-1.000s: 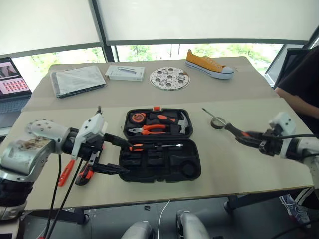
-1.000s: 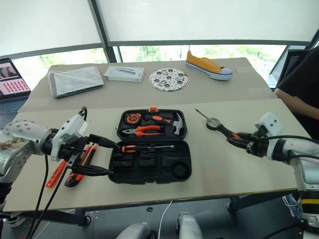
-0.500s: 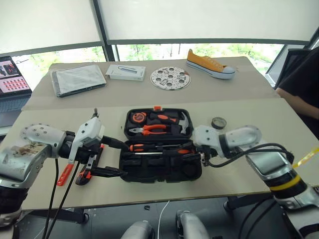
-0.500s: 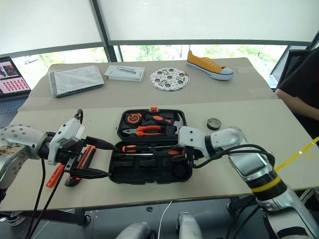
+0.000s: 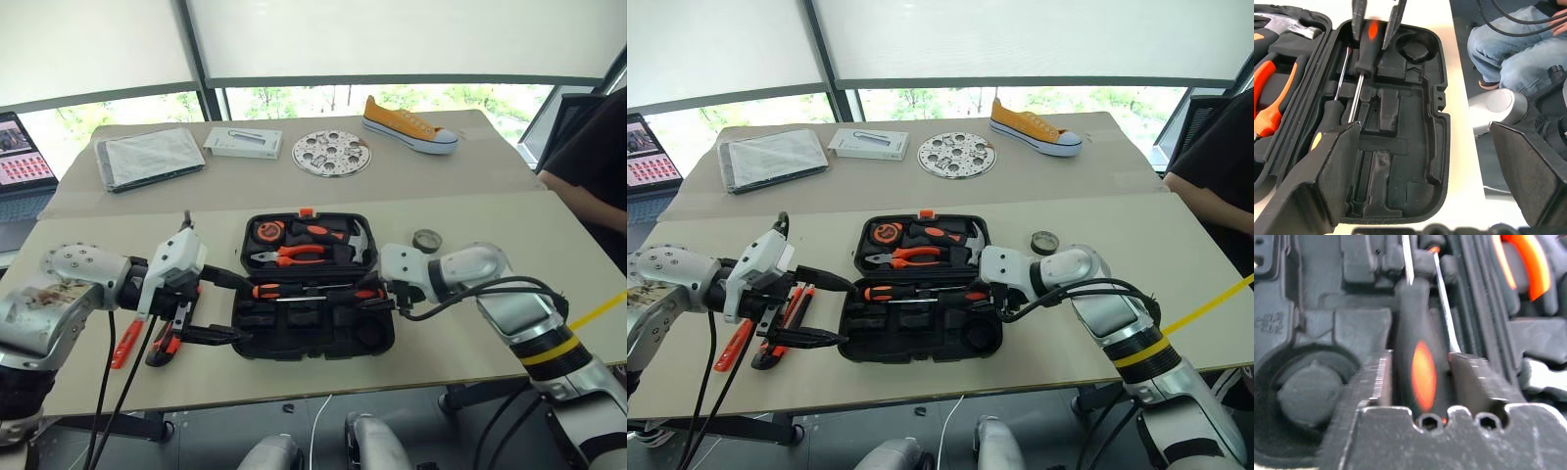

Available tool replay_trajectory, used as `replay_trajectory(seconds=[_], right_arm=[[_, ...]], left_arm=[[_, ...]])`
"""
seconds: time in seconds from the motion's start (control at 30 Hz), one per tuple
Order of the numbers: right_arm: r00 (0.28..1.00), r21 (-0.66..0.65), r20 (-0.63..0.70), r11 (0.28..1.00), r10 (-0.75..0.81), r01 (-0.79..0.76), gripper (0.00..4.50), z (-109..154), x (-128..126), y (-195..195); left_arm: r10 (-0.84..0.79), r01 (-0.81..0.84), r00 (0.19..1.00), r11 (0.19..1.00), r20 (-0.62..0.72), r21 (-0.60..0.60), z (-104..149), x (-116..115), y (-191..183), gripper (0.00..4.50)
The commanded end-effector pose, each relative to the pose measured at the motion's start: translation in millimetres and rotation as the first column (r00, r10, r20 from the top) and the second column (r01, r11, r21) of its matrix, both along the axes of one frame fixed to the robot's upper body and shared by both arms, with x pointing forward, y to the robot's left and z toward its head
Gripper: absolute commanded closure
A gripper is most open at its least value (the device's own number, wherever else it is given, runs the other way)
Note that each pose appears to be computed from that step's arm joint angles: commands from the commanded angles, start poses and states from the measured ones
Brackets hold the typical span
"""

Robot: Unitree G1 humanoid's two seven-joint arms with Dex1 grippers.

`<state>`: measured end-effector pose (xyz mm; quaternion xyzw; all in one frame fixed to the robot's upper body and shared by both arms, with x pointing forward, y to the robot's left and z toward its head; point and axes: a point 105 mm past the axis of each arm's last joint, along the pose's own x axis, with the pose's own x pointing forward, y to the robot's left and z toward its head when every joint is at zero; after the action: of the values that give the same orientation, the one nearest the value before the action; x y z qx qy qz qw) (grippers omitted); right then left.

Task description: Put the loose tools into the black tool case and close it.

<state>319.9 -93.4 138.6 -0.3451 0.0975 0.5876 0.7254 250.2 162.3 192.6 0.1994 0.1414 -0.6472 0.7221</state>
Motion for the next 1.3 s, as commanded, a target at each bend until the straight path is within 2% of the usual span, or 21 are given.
replay_trajectory(seconds=[0.03, 0.1, 0.13, 0.2, 0.47, 0.5, 0.7, 0.8, 0.93, 1.0, 1.03, 1.1, 1.17, 1.3], right_arm=[[0.998, 0.095, 0.055, 0.995, -0.020, 0.015, 0.92, 30.6, 3.9, 8.1], [0.999, 0.108, 0.044, 0.994, -0.020, 0.015, 0.92, 30.4, 2.7, 10.8], [0.999, 0.116, 0.038, 0.993, -0.021, 0.016, 1.14, 29.8, 2.3, 12.7], [0.999, 0.126, 0.030, 0.992, -0.020, 0.016, 1.65, 27.6, 1.1, 16.2], [1.000, 0.120, 0.008, 0.993, 0.011, -0.012, 4.41, 10.8, -4.2, 32.4], [1.000, 0.103, -0.012, 0.995, 0.016, -0.014, 4.47, 4.4, -6.2, 33.7], [0.998, -0.090, -0.067, 0.996, 0.014, -0.020, 4.47, -42.9, -12.8, 24.4], [0.998, -0.142, -0.055, 0.989, 0.029, -0.036, 4.47, -52.2, -14.9, 20.7], [1.000, -0.053, -0.010, 0.998, 0.029, -0.029, 4.47, -35.8, -11.5, 28.6], [0.999, 0.060, -0.008, 0.998, 0.032, -0.031, 4.47, -14.1, -13.2, 36.0], [0.999, 0.162, -0.039, 0.987, 0.030, -0.024, 4.47, 5.3, -15.0, 38.9], [0.994, 0.326, -0.083, 0.944, 0.072, -0.041, 3.90, 43.0, -23.0, 40.0], [0.986, 0.401, -0.113, 0.913, 0.125, -0.070, 3.35, 64.0, -33.1, 36.5], [0.966, 0.442, -0.147, 0.888, 0.212, -0.128, 1.93, 86.6, -52.1, 23.7]], left_arm=[[-0.016, 0.016, 0.999, 1.000, 0.040, -0.005, 6.7, 1.7, -1.9, 0.00], [-0.017, 0.017, 0.999, 1.000, 0.039, -0.006, 6.6, 2.2, -2.2, 0.00], [-0.018, 0.018, 0.999, 1.000, 0.039, -0.006, 6.3, 2.4, -2.5, 0.00], [-0.019, 0.019, 0.999, 1.000, 0.040, -0.005, 5.6, 2.7, -2.9, 0.00], [-0.015, 0.015, 0.999, 1.000, 0.045, -0.003, 4.8, 3.0, -2.8, 0.00], [-0.013, 0.013, 0.999, 1.000, 0.046, -0.001, 4.5, 3.0, -2.4, 0.00], [-0.006, 0.006, 0.999, 1.000, 0.049, 0.002, 4.5, 3.5, -0.7, 0.00], [-0.001, 0.001, 0.999, 1.000, 0.053, -0.002, 5.1, 4.9, -1.2, 0.00], [0.012, -0.012, 0.999, 1.000, 0.050, -0.009, 3.3, 6.2, -0.4, 0.00], [0.039, -0.038, 0.998, 0.999, 0.050, -0.011, 1.4, 7.1, 3.1, 0.00], [0.073, -0.072, 0.996, 0.997, 0.047, -0.024, 1.3, 7.4, 6.8, 0.00], [0.167, -0.165, 0.985, 0.985, 0.035, -0.060, 1.1, 6.9, 16.9, 0.00], [0.257, -0.255, 0.966, 0.964, 0.023, -0.081, -1.8, 4.8, 28.5, 0.00], [0.491, -0.490, 0.871, 0.868, -0.004, -0.073, -18.8, -11.6, 67.2, 0.00]])
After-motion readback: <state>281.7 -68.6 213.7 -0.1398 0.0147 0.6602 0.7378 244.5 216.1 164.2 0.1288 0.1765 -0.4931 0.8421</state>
